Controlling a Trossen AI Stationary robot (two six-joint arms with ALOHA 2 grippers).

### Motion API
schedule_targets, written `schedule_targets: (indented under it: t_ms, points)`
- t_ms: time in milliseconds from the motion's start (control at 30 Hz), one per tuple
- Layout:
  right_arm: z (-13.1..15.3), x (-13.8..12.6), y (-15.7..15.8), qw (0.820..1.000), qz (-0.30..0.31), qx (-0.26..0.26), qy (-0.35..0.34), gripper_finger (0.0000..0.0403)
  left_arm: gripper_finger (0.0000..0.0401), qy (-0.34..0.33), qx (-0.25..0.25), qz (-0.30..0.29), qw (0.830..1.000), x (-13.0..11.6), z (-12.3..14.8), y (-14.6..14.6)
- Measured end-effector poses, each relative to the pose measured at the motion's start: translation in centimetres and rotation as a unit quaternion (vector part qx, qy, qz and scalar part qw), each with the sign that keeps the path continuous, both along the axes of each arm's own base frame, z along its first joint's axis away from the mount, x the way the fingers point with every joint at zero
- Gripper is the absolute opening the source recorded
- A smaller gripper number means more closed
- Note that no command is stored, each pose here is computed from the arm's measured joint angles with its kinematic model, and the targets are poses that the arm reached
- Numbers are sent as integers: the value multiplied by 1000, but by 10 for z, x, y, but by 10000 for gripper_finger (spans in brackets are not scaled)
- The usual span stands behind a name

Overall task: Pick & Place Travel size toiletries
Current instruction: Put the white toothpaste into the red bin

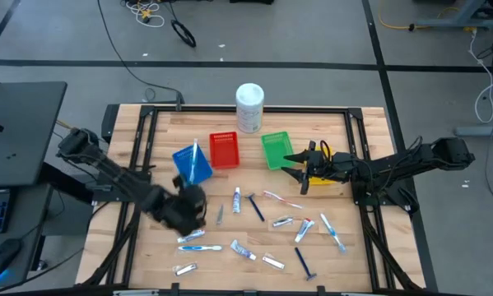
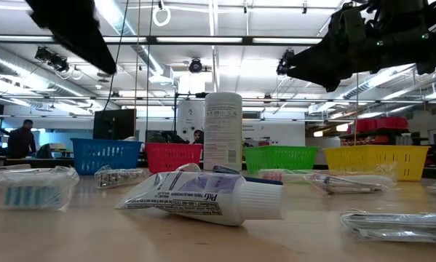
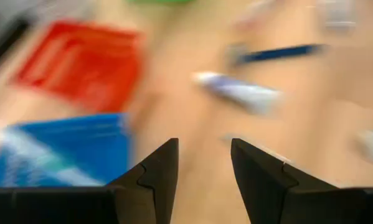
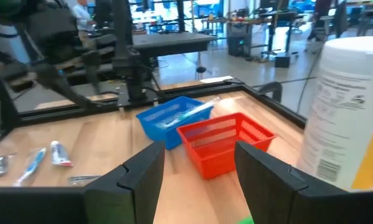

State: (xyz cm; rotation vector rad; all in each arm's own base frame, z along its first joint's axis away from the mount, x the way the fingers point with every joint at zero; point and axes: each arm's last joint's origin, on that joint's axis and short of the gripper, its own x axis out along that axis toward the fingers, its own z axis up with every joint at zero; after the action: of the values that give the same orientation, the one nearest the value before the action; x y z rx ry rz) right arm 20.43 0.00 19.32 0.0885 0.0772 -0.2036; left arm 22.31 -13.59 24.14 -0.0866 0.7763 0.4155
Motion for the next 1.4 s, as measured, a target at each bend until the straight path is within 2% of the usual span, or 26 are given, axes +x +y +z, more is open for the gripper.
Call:
schedule_targets:
  t_ms: [133, 233, 333, 433, 567, 733, 800, 867, 967, 1067, 1200, 1300, 1400]
  points:
    - [0, 0, 0, 1000, 4, 0, 0, 204, 155, -37, -40, -72, 996, -8, 5, -30]
    - [0, 0, 0, 1000, 4, -2, 0, 204, 155, -45, -47, -89, 994, -13, 2, -44]
    - [0, 0, 0, 1000, 5, -9, 2, 204, 155, -41, -36, -93, 994, -16, -8, -53]
    - [0, 0, 1, 1000, 4, 23, -3, 204, 155, -18, -17, -98, 995, -15, -24, -57]
    - [-5, 0, 8, 997, 60, 48, 21, 204, 155, -4, 14, -91, 996, -11, -41, -61]
    - [-19, 1, 20, 994, 60, 64, 71, 204, 155, 6, 6, -60, 998, -5, -55, -62]
    - [-28, 3, 24, 993, 45, 49, 96, 204, 155, 4, -1, -50, 999, -4, -56, -61]
    - [-34, 6, 25, 993, 32, 4, 109, 204, 155, 0, -6, -41, 999, -3, -56, -60]
    - [-35, 13, 23, 996, 9, -40, 85, 204, 155, -14, -18, -12, 1000, 0, -56, -57]
    - [-31, 18, 23, 997, 8, -55, 44, 204, 155, -23, -31, 12, 999, 3, -56, -53]
    - [-33, 22, 23, 996, 11, -77, 34, 204, 155, -26, -36, 24, 999, 6, -55, -49]
    - [-31, 25, 24, 997, 14, -76, 21, 204, 155, -29, -35, 17, 999, 7, -55, -50]
    - [-28, 30, 26, 997, 49, -65, 6, 204, 155, -39, -41, 18, 998, 8, -54, -51]
